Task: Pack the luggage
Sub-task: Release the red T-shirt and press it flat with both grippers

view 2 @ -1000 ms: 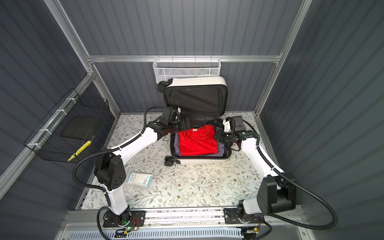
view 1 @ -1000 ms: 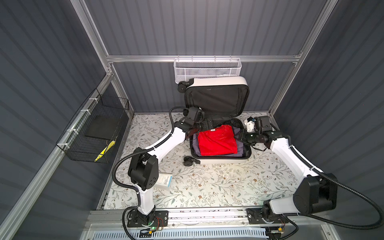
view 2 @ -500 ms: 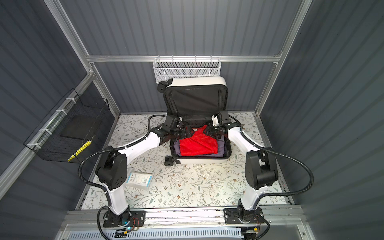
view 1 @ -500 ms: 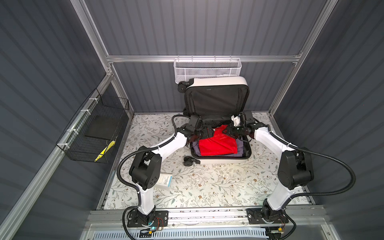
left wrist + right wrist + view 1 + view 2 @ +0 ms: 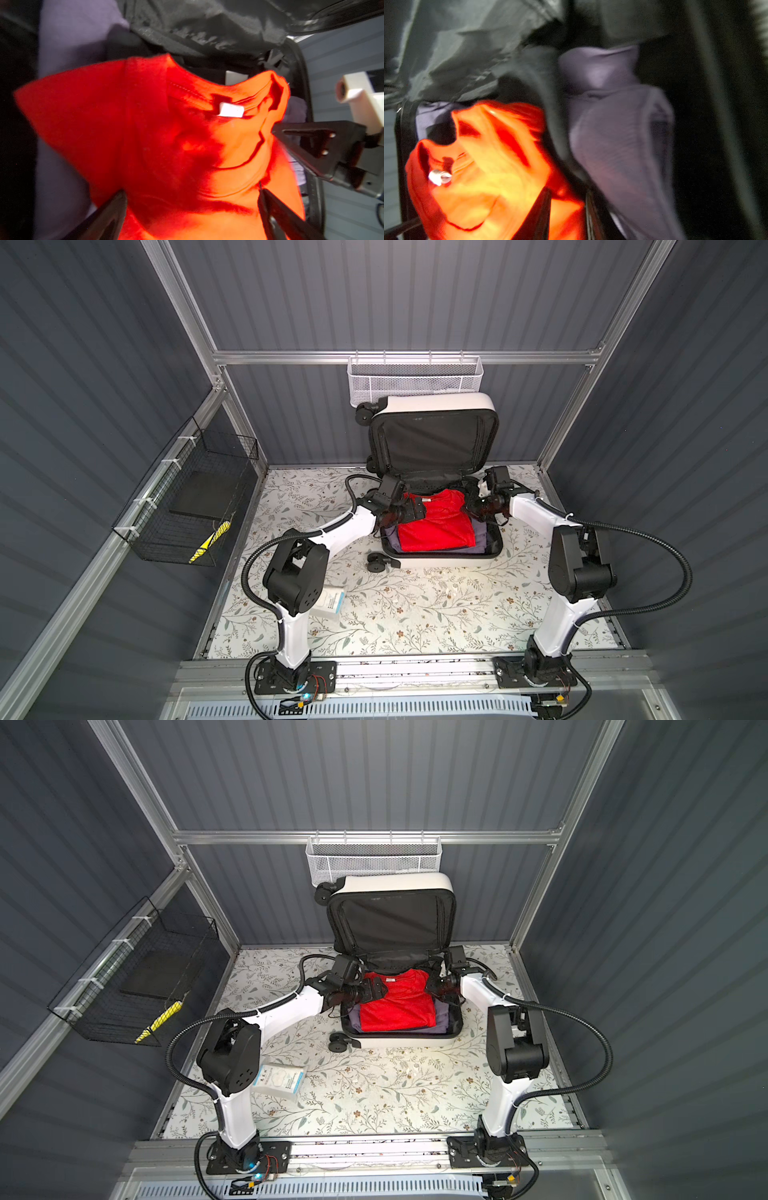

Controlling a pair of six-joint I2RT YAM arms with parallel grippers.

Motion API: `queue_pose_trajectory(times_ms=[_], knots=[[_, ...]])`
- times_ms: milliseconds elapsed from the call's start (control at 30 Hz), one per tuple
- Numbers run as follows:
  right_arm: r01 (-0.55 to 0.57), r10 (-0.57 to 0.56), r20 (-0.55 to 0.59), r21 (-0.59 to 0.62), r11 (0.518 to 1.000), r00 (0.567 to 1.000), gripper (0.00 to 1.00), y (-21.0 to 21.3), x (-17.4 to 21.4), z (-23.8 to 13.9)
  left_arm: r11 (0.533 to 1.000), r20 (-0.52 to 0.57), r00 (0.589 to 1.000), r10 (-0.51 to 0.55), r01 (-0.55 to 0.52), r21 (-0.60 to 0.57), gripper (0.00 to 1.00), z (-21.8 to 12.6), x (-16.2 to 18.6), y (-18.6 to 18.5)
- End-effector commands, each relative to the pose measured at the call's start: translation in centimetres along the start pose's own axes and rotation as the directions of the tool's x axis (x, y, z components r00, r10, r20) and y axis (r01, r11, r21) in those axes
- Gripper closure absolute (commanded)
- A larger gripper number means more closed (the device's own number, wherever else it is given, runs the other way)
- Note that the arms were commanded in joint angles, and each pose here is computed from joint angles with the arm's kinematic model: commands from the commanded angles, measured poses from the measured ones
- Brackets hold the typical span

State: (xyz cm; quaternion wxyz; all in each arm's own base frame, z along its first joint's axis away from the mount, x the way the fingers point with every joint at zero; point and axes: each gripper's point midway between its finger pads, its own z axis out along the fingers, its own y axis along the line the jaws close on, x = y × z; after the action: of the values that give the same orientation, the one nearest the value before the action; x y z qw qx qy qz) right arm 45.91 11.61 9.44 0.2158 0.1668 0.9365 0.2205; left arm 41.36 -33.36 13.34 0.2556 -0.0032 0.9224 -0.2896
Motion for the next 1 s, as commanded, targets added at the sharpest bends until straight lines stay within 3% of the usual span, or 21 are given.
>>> queue_pose_trajectory(times_ms=[0, 200, 367, 567, 733, 967], knots=[[-0.026, 0.025, 0.008, 0.049, 0.998, 1.0, 0.68, -1.4, 0.0, -0.2, 0.998, -0.022, 0.999, 0.023, -0.024, -0.054, 0.0, 0.3, 0.4, 0.6], [0.01, -0.01, 0.027, -0.015, 1.0, 1.0, 0.68, 0.5, -0.8, -2.7, 0.997, 0.018, 0.997, 0.075, -0.075, -0.029, 0.0, -1.9, -1.8, -1.5], [0.056, -0.048, 0.083, -0.097, 0.994, 0.995, 0.67, 3.0, -1.3, -6.8, 0.993, 0.074, 0.992, 0.106, -0.109, 0.035, 0.0, -4.6, -4.0, -4.4], [0.089, -0.073, 0.085, -0.206, 0.975, 0.994, 0.67, 5.4, 0.6, -9.8, 0.987, 0.089, 0.989, 0.118, -0.127, 0.1, 0.0, -4.9, -5.3, -6.6], [0.107, -0.097, 0.047, -0.282, 0.953, 0.994, 0.67, 6.9, 4.0, -9.6, 0.984, 0.073, 0.99, 0.12, -0.129, 0.125, 0.0, -3.0, -5.3, -6.9], [0.048, -0.064, -0.045, -0.293, 0.955, 0.997, 0.66, 5.6, 9.1, -5.8, 0.993, 0.024, 0.994, 0.107, -0.108, 0.056, 0.0, 0.1, -2.9, -3.5]])
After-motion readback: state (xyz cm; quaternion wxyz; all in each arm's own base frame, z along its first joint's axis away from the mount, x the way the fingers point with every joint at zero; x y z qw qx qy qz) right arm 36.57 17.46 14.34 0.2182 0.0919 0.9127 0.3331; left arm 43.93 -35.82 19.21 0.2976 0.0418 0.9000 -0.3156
